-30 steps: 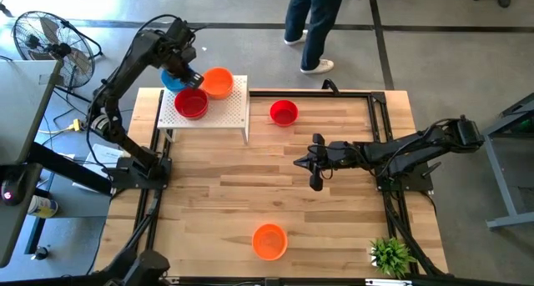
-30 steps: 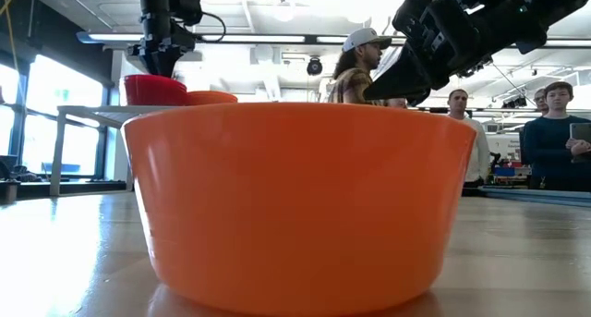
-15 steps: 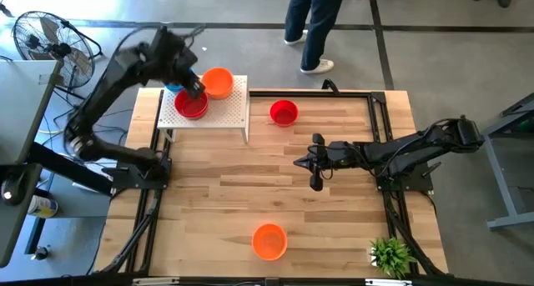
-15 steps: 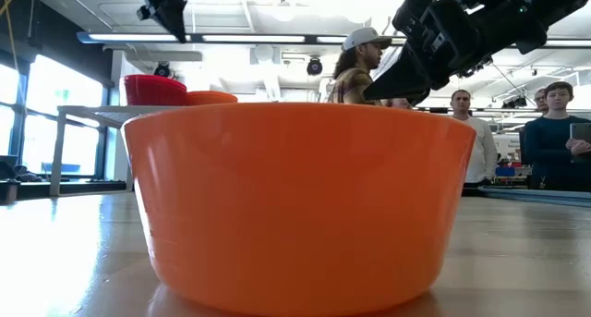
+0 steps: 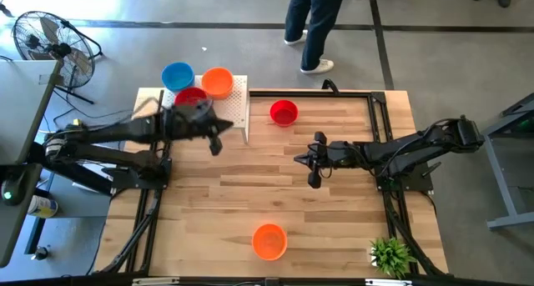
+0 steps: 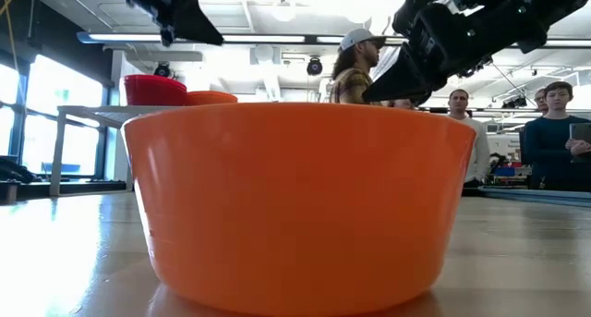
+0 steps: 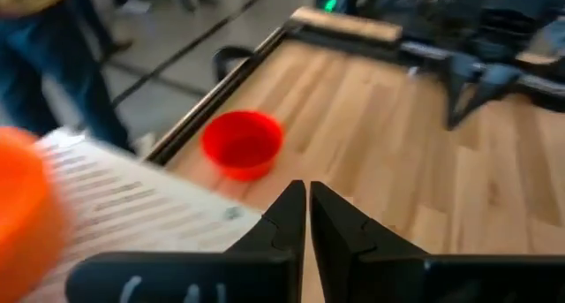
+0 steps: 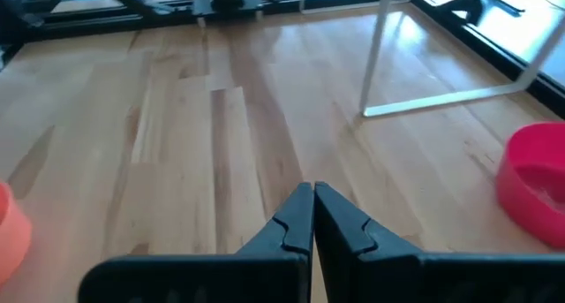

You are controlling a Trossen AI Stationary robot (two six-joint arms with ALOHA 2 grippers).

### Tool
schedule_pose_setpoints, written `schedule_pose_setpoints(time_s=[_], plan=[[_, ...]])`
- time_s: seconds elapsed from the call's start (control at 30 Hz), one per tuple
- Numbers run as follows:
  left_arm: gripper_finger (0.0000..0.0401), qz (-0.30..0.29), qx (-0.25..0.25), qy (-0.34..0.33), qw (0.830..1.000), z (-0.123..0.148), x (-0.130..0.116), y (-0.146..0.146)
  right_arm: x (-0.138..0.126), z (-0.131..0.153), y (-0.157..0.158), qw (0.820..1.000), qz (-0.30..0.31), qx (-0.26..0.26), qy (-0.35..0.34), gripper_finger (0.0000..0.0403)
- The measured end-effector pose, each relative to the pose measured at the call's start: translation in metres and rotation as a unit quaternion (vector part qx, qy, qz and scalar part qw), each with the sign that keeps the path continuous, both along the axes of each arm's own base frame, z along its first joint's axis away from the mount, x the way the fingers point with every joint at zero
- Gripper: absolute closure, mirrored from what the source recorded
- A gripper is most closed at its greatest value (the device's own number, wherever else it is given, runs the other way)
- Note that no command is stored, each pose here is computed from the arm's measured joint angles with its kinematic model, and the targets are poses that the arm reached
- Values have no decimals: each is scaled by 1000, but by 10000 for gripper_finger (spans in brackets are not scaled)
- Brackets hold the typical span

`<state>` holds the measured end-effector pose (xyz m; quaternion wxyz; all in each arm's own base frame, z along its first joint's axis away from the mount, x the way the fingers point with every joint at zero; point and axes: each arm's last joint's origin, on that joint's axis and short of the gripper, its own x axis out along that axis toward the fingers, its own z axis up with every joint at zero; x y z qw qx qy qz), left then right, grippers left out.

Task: Pick & Place Mini bowls
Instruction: Stack the red bowl on top of the red bowl on the shelf

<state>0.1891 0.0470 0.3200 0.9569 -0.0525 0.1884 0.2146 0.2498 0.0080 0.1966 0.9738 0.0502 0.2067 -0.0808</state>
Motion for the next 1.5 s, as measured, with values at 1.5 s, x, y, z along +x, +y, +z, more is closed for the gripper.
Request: schedule_pose_setpoints(time_s=[1.5], plan=[[385, -85, 94, -166, 978, -83, 13, -43, 46, -27, -224, 874, -361, 245, 215, 296]])
